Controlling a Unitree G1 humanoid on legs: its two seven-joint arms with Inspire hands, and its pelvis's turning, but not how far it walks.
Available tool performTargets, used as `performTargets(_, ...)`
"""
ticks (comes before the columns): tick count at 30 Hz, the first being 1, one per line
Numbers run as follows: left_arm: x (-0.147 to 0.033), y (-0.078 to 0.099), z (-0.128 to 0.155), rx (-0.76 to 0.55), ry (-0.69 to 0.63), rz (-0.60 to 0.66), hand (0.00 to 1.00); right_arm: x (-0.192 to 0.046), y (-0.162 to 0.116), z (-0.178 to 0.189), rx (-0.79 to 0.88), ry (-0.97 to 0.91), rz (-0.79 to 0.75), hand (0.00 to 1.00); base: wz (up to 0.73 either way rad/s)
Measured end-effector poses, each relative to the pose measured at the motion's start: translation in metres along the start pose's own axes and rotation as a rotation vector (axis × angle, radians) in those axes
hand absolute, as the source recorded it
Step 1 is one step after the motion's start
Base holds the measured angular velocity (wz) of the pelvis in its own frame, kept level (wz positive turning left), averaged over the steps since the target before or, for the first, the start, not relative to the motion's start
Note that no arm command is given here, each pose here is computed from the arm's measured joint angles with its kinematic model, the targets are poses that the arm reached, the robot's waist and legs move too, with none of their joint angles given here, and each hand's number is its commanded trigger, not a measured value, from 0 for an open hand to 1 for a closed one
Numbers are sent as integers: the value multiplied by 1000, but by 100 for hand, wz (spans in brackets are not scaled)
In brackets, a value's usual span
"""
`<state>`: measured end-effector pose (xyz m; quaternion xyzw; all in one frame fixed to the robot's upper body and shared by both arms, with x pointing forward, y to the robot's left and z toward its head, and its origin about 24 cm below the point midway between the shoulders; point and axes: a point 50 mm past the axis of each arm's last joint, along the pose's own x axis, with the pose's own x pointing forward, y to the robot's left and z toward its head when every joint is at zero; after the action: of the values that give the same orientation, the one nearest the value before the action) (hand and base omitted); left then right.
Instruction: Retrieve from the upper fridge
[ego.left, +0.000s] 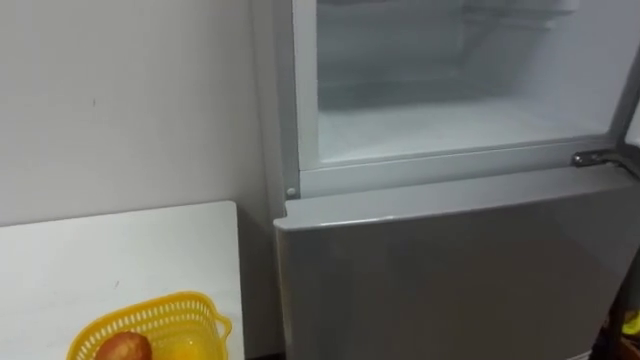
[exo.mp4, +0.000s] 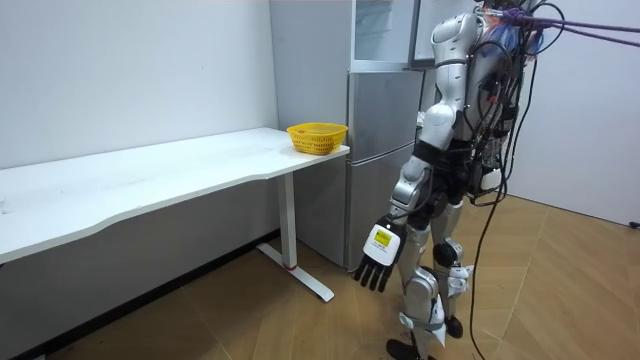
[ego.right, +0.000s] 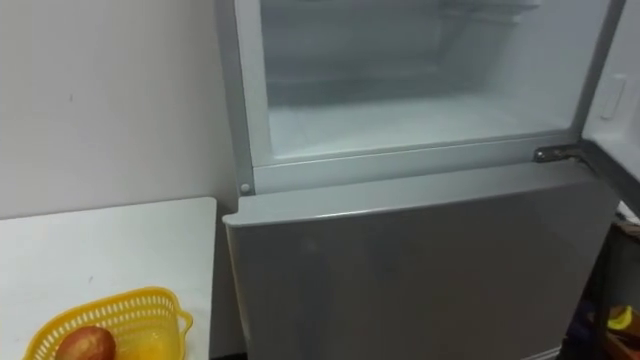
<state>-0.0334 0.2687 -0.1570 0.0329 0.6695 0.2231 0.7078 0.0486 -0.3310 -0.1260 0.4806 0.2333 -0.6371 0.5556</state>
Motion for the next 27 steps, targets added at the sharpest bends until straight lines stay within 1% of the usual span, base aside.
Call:
performTargets(1, 0, 0, 1, 0, -4, 1, 0, -1, 6, 3, 5, -12, 18, 0, 0)
performTargets(3, -1, 1, 6, -2, -26, 3, 0, -7, 29, 17, 25, -58, 93, 0, 0)
performTargets(4, -1, 1, 7, -2, -30, 3, 0, -10, 36, 20, 35, -69, 112, 0, 0)
performTargets(6, -1, 2, 12, -3, -49, 1, 0, -19, 60, 35, 73, -128, 179, 0, 0)
performTargets(7, -1, 2, 13, -3, -53, 1, 0, -21, 66, 38, 77, -142, 198, 0, -4)
performTargets(9, -1, 2, 16, -3, -68, 2, 0, -37, 89, 50, 98, -191, 302, 0, -6)
performTargets(13, -2, 2, 26, -2, -105, 3, 0, -63, 116, 63, 115, -255, 445, 0, -1)
performTargets(15, -2, 1, 28, 0, -114, 3, 0, -82, 132, 70, 118, -293, 542, 0, 0)
performTargets(18, -2, 1, 26, 3, -109, 4, 0, -105, 147, 77, 108, -351, 641, 0, -2)
performTargets(21, -2, -1, 23, 7, -101, 4, 0, -136, 162, 79, 72, -426, 779, 0, 0)
performTargets(24, -3, -2, 24, 17, -110, 0, 0, -154, 168, 80, 61, -463, 855, 0, 0)
performTargets(27, -3, -5, 23, 28, -113, -7, 0, -164, 173, 80, 26, -513, 890, 0, -3)
